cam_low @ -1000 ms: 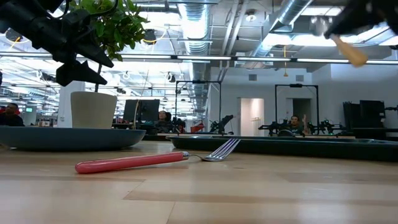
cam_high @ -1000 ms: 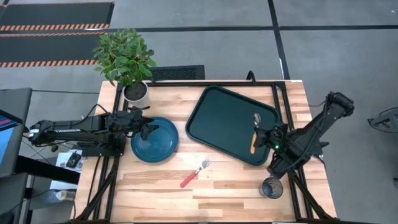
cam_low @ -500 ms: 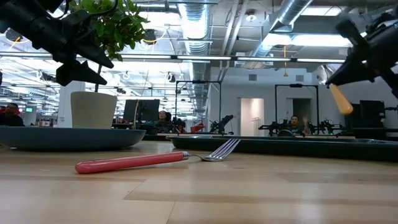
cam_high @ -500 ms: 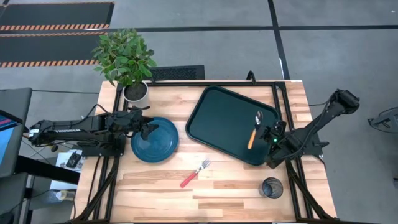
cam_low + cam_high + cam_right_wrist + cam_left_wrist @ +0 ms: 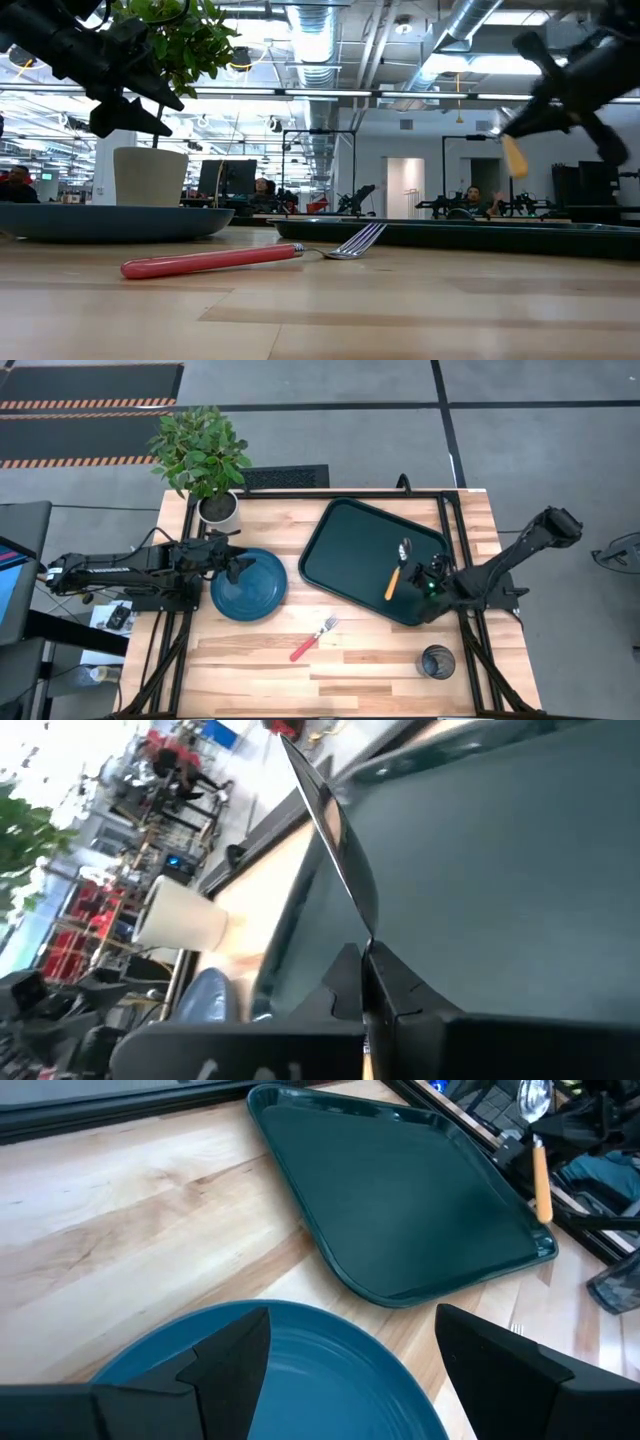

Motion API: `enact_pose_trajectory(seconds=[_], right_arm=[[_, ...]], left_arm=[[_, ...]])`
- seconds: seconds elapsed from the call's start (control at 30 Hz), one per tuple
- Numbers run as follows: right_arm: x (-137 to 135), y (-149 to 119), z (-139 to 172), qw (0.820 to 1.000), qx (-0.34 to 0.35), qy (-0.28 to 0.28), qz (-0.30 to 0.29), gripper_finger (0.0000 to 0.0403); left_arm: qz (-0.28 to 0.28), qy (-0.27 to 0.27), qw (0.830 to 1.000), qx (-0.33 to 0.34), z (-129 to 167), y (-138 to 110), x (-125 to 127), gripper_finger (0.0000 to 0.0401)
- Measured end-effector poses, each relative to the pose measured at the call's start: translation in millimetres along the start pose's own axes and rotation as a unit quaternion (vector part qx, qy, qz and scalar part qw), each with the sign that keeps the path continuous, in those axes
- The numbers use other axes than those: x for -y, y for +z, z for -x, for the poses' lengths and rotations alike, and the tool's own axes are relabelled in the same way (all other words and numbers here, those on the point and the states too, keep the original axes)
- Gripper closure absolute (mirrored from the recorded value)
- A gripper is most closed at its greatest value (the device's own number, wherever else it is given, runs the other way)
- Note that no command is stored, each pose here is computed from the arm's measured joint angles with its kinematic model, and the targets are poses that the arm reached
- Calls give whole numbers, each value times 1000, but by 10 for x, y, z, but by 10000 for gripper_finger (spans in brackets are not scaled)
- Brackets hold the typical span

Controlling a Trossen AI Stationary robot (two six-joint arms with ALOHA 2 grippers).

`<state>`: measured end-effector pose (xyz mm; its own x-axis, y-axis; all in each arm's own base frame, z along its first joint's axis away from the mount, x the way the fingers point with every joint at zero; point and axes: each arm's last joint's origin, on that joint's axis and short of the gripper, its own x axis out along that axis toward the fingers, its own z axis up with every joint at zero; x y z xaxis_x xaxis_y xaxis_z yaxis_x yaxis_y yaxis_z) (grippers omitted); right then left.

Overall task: Pick and place plate/cup/fork/spoon on tray
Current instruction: Put the orange spoon on the black tray

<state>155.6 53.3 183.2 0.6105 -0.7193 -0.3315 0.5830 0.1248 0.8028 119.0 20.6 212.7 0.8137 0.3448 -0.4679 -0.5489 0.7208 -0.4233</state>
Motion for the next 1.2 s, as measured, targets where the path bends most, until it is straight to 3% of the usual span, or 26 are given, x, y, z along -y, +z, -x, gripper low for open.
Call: enact_pose_trajectory(seconds=[0.3, 0.6, 0.9, 1.2], right_arm=[[-396, 116, -456, 998, -5, 32, 59, 398], [-534, 265, -1007, 993, -39, 96, 54, 398], [-555, 115, -1485, 991, -63, 102, 54, 397], [-637, -59, -1907, 990, -34, 136, 26, 397]], left_arm=[[10, 0, 1000, 0, 0, 0, 1, 131], [11, 7, 1000, 6, 0, 4, -4, 132], [11, 6, 1000, 5, 0, 4, -3, 132], [11, 7, 1000, 6, 0, 4, -4, 132]])
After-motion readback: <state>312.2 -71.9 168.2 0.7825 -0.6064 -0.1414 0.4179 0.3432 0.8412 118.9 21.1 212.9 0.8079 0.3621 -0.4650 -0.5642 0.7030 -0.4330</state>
